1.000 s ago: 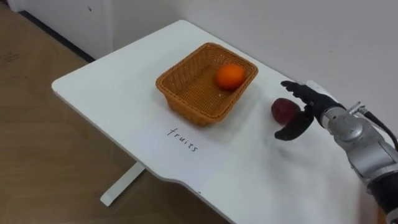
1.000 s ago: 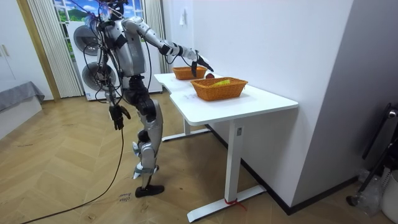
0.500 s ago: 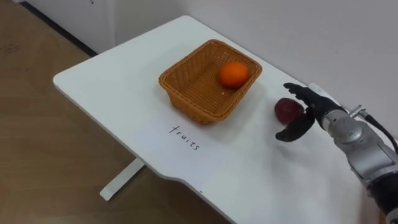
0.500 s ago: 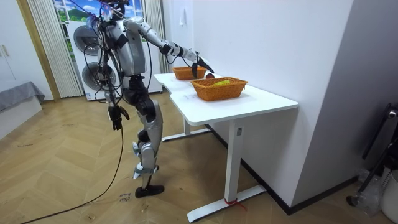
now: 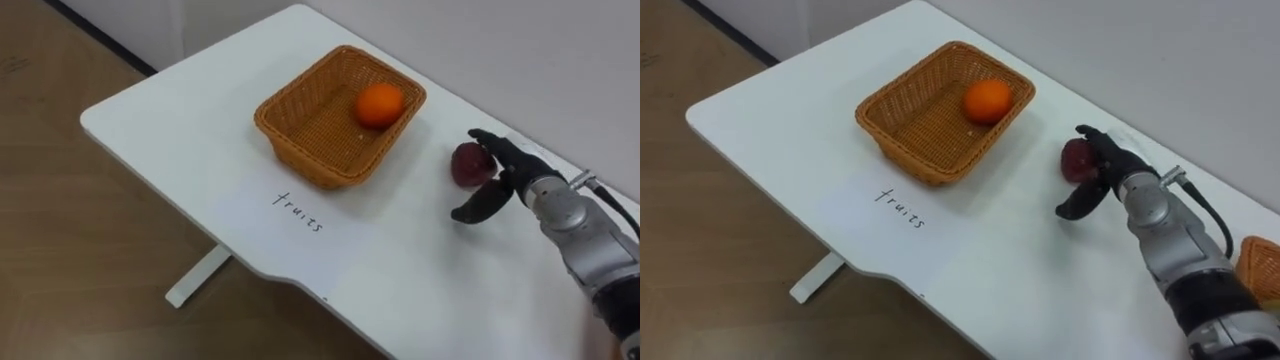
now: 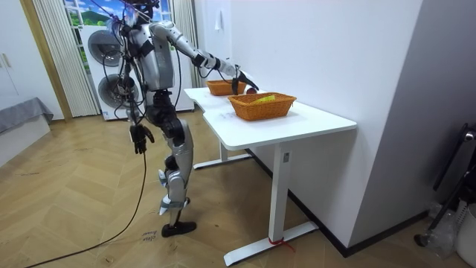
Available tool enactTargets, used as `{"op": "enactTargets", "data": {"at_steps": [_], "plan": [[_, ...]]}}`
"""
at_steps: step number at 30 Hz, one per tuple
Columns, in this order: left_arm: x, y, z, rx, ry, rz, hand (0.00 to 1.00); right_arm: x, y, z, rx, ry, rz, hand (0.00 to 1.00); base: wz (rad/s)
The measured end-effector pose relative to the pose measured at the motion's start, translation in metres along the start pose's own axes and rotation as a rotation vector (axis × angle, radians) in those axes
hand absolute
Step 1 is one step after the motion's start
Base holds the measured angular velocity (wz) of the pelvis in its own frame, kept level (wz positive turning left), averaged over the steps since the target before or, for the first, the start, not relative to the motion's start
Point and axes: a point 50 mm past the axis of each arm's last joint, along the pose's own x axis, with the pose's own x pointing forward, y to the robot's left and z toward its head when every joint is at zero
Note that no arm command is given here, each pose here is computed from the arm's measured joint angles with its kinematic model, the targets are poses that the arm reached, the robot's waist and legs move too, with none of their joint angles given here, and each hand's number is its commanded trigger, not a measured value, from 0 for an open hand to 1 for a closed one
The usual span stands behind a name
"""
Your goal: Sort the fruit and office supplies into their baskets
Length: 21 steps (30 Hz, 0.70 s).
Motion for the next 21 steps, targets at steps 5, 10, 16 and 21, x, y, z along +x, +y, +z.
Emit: {"op": "enactTargets", "data": {"at_steps": [5, 10, 16, 21], "plan": [[0.0, -0.002, 0.011, -0.001, -0.046, -0.001, 0.0, 0.007, -0.012, 0.004, 0.006, 0.024, -0.055, 0.0, -0.01], [0.0, -0.005, 0.012, 0.016, -0.049, -0.001, 0.0, 0.011, -0.022, 0.005, 0.037, 0.043, -0.105, 0.0, 0.02], [0.001, -0.007, 0.022, 0.031, -0.073, -0.008, 0.0, 0.012, -0.026, 0.008, 0.048, 0.04, -0.131, 0.0, 0.0], [0.001, -0.009, 0.031, 0.039, -0.093, -0.013, 0.0, 0.013, -0.023, 0.007, 0.025, 0.05, -0.116, 0.0, -0.03]]}}
